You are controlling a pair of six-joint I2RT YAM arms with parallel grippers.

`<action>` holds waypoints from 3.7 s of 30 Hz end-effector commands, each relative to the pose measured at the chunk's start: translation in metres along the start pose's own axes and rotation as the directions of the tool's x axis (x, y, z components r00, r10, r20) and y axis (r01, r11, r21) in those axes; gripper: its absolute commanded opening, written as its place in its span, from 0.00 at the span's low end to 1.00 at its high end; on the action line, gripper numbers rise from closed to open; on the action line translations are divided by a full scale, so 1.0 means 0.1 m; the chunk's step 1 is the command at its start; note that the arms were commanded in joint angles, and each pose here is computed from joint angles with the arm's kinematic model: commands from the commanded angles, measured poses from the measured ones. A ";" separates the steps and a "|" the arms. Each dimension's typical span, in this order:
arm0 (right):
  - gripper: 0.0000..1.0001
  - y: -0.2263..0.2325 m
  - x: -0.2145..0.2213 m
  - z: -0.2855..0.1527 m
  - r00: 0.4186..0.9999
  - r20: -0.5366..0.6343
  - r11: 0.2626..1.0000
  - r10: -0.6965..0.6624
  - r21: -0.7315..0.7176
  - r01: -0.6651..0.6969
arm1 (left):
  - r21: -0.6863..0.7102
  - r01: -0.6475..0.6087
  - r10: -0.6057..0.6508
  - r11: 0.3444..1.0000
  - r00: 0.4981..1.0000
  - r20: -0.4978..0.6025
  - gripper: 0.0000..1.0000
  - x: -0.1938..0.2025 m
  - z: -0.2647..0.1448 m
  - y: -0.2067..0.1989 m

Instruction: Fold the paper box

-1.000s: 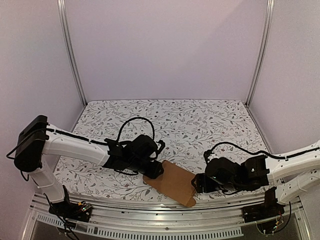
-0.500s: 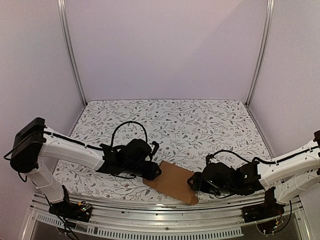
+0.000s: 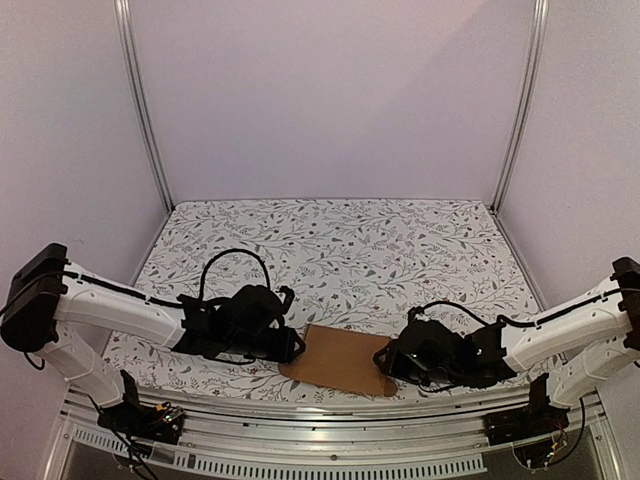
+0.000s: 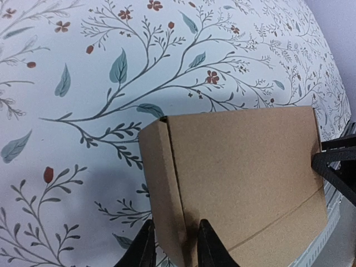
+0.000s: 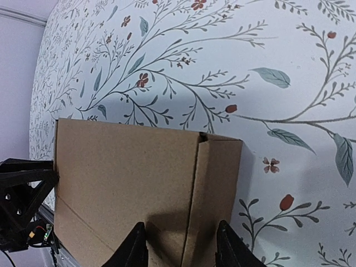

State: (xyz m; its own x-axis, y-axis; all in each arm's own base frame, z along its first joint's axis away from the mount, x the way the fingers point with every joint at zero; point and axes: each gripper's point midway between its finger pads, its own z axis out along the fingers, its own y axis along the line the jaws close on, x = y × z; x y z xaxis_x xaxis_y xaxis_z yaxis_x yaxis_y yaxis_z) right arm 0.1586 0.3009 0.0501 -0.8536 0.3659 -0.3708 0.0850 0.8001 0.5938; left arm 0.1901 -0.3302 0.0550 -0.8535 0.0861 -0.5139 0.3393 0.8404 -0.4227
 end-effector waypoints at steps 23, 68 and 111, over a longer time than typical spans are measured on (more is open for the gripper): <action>0.00 0.05 0.01 0.30 0.978 -0.103 0.982 -0.184 -0.054 0.179 | 0.069 0.150 -0.153 0.986 0.987 0.039 0.62 -0.01 -0.51 0.34; 0.00 -0.62 0.12 0.26 0.980 -0.123 0.985 -0.154 0.060 0.162 | 0.400 0.457 -0.443 0.794 0.887 -0.135 0.78 0.29 -0.09 0.15; 0.77 0.73 -0.38 -1.23 0.391 0.311 0.321 -0.866 -0.253 0.913 | 0.556 0.392 -0.413 0.733 0.906 -0.094 0.29 -0.20 -1.21 0.15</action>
State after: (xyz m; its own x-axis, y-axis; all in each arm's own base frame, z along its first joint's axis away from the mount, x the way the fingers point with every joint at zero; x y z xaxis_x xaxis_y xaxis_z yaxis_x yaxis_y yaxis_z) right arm 0.1494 0.2857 0.1846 -0.4851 -0.2088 -0.8492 -0.7391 0.6168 0.2706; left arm 0.1752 -0.2648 0.1437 -0.9316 -0.2736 -0.2392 0.1372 0.3446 -0.9287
